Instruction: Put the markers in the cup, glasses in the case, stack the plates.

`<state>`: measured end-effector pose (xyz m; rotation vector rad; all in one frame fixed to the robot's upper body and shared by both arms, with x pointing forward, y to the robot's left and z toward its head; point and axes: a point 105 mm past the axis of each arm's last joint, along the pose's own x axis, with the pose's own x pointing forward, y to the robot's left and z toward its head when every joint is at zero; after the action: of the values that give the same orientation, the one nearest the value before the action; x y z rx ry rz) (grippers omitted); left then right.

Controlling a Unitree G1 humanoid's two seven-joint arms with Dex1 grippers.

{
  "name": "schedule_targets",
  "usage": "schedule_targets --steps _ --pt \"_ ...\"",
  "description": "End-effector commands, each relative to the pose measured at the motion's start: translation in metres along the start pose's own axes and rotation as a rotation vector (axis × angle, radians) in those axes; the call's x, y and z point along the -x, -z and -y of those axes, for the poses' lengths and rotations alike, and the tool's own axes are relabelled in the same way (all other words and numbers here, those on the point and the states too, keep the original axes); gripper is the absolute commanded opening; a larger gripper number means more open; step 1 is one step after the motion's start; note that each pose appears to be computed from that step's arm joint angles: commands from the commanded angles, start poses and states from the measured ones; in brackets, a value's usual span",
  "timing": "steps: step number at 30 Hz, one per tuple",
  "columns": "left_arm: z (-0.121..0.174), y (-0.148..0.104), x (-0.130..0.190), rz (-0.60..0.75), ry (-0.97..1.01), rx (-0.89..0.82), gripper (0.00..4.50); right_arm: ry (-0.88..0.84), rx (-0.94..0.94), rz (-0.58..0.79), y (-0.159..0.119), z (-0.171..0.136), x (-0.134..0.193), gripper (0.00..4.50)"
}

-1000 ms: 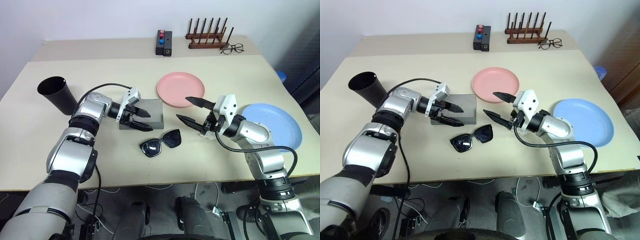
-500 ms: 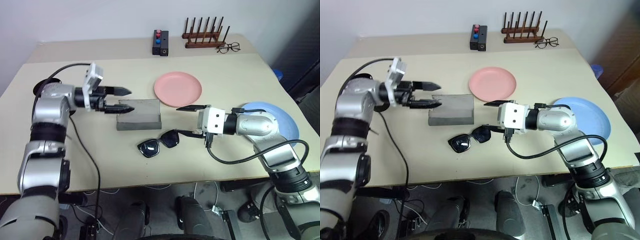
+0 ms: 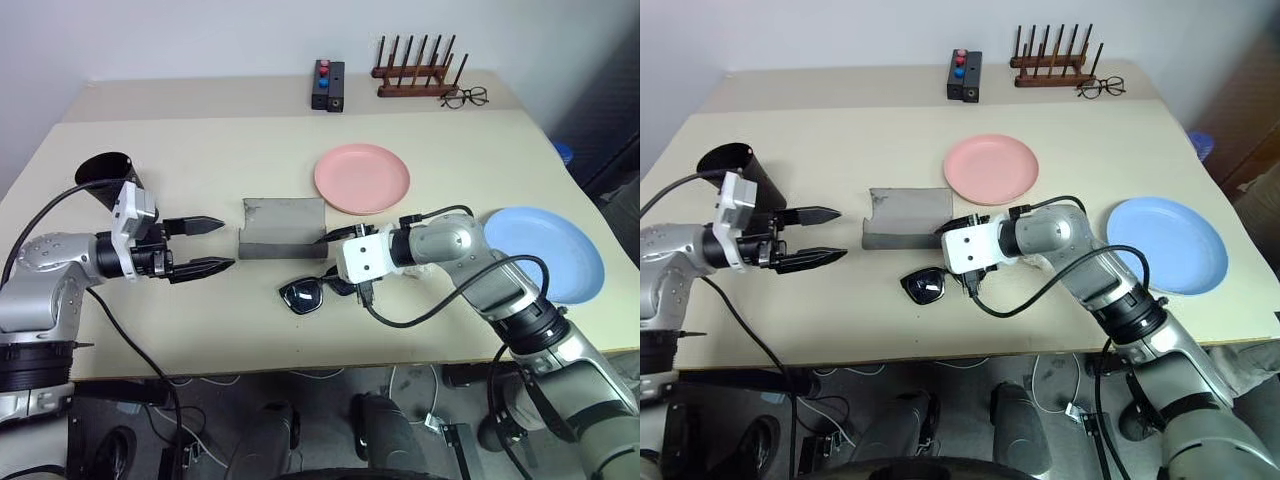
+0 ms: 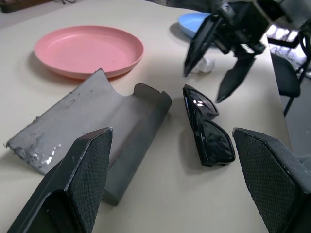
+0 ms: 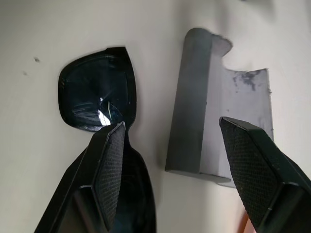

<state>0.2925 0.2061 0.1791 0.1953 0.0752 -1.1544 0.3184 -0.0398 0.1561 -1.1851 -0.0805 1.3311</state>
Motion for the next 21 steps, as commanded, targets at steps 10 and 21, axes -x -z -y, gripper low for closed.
schedule_targets --steps 10,21 --pt "0.006 -0.009 -0.003 0.049 -0.028 -0.028 4.05 -0.149 -0.103 -0.060 -0.010 -0.023 -0.009 3.17" --pt "0.006 -0.014 -0.004 0.064 -0.028 -0.005 4.05 -0.110 -0.083 -0.143 0.005 -0.024 -0.022 3.17"
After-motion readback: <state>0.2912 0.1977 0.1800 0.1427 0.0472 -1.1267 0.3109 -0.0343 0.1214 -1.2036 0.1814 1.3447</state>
